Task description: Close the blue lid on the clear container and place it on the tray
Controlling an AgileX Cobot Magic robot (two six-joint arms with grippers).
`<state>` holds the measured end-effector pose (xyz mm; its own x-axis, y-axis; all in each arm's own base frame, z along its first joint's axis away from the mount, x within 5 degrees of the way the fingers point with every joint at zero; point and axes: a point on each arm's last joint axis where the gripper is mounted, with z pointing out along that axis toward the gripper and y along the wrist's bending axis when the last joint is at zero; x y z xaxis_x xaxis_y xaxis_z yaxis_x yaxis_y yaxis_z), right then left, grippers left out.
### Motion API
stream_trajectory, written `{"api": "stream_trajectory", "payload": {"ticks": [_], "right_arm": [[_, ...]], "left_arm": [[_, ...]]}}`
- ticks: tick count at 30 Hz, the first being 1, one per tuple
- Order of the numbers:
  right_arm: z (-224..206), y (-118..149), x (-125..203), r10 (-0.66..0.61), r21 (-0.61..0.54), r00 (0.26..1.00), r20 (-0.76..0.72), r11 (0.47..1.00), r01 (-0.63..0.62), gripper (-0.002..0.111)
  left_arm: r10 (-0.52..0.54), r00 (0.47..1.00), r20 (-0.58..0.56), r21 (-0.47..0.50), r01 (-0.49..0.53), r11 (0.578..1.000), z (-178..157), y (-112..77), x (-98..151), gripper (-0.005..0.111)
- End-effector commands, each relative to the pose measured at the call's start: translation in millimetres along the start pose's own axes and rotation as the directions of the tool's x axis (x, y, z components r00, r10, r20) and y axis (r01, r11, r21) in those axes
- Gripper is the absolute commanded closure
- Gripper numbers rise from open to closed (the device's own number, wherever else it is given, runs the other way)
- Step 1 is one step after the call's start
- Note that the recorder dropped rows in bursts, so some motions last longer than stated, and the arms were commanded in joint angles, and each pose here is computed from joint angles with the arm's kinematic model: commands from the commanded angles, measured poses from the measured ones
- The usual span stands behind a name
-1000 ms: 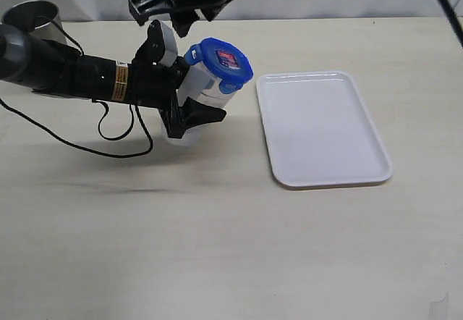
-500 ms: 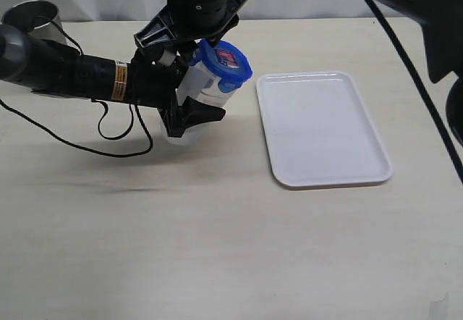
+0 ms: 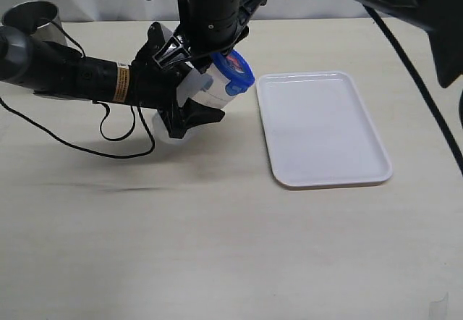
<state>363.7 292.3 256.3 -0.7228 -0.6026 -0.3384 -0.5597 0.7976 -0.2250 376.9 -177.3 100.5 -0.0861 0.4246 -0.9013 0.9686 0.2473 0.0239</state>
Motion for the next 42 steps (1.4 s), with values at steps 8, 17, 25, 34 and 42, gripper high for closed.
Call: {"api": "stream_trajectory", "payload": {"ticks": [8, 17, 25, 34, 42], "right_arm": [[-29, 21, 2, -0.109, -0.041, 0.994, 0.008, 0.993, 0.109, 0.077], [-94, 1, 5, -0.093, -0.026, 0.985, 0.144, 0.995, 0.097, 0.077], [-150, -17, 22, -0.078, -0.003, 0.915, 0.397, 0.996, 0.086, 0.089], [-185, -27, 91, -0.061, 0.005, 0.693, 0.719, 0.997, 0.082, 0.103], [-179, -25, 181, -0.024, -0.036, 0.524, 0.851, 0.994, 0.103, 0.103]], "left_arm": [[0.001, 0.994, 0.107, 0.005, -0.002, 1.000, -2, 1.1, -14, 0.107], [0.013, 0.994, 0.108, 0.002, -0.014, 1.000, -2, 1.2, -14, 0.107], [0.015, 0.994, 0.110, -0.001, -0.015, 1.000, -2, 1.5, -14, 0.107], [0.007, 0.989, 0.147, -0.001, -0.007, 1.000, -2, 1.5, -18, 0.107], [0.007, 0.960, 0.280, 0.058, -0.024, 0.998, -5, -4.2, -30, 0.107]]}}
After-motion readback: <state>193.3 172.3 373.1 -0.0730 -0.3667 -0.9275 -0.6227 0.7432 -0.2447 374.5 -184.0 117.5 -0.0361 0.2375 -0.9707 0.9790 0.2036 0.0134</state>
